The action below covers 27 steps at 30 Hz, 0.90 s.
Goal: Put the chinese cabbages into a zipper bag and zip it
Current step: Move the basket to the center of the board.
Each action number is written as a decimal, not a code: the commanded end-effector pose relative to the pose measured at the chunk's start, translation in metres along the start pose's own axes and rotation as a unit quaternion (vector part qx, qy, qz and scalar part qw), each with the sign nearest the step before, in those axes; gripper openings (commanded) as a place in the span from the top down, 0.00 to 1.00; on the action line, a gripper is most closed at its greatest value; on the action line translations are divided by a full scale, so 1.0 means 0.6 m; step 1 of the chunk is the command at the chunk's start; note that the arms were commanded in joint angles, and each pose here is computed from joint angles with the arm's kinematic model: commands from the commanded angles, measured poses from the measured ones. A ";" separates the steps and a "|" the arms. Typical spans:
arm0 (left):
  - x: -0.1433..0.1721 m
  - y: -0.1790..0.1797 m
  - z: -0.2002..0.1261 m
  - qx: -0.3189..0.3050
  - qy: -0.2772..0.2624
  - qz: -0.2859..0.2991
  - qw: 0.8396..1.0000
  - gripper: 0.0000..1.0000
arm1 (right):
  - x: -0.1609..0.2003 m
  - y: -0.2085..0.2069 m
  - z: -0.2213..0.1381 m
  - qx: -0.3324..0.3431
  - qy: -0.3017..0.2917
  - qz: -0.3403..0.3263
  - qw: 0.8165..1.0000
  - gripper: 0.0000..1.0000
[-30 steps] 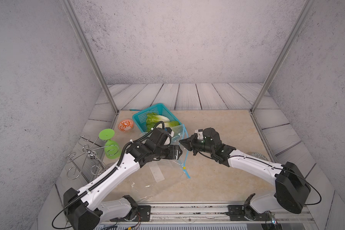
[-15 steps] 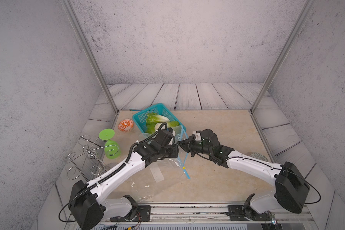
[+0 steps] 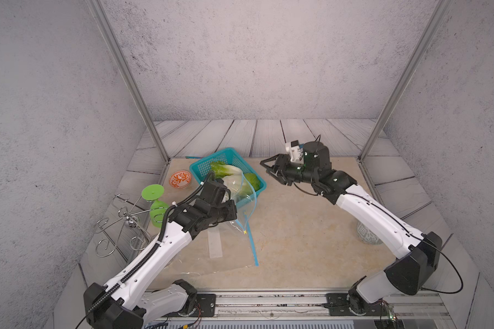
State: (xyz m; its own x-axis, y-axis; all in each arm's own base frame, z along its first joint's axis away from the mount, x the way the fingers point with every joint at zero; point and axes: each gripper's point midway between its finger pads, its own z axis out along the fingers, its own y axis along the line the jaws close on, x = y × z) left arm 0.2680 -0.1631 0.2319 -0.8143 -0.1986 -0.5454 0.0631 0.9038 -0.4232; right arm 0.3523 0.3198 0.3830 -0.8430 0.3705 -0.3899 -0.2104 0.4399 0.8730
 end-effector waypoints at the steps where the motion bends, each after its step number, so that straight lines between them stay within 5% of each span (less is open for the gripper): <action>1: -0.036 0.012 -0.068 -0.008 -0.035 -0.012 0.999 1.00 | 0.005 -0.108 0.009 0.131 0.050 -0.100 0.985 0.33; 6: -0.081 0.009 -0.127 -0.007 -0.097 -0.009 0.995 1.00 | -0.011 -0.221 0.067 0.250 0.095 -0.157 0.951 0.26; 11: -0.103 0.012 -0.153 -0.023 -0.126 0.004 0.992 1.00 | 0.002 -0.296 0.143 0.271 0.120 -0.146 0.944 0.29; 19: -0.128 0.021 -0.181 -0.061 -0.148 0.043 0.986 1.00 | 0.032 -0.317 0.213 0.290 0.157 -0.352 0.876 0.17; 27: -0.124 0.005 -0.161 -0.032 -0.137 0.040 0.989 1.00 | 0.028 -0.408 0.230 0.363 0.188 -0.311 0.858 0.20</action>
State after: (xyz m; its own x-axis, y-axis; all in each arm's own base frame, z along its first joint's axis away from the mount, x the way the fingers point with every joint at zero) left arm 0.2702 -0.1083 0.3411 -0.6236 -0.2173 -0.7509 0.0698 0.9413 -0.3303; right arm 0.4523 0.3510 0.1679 -0.7634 -0.3029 -0.5706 -0.4620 0.8733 0.1545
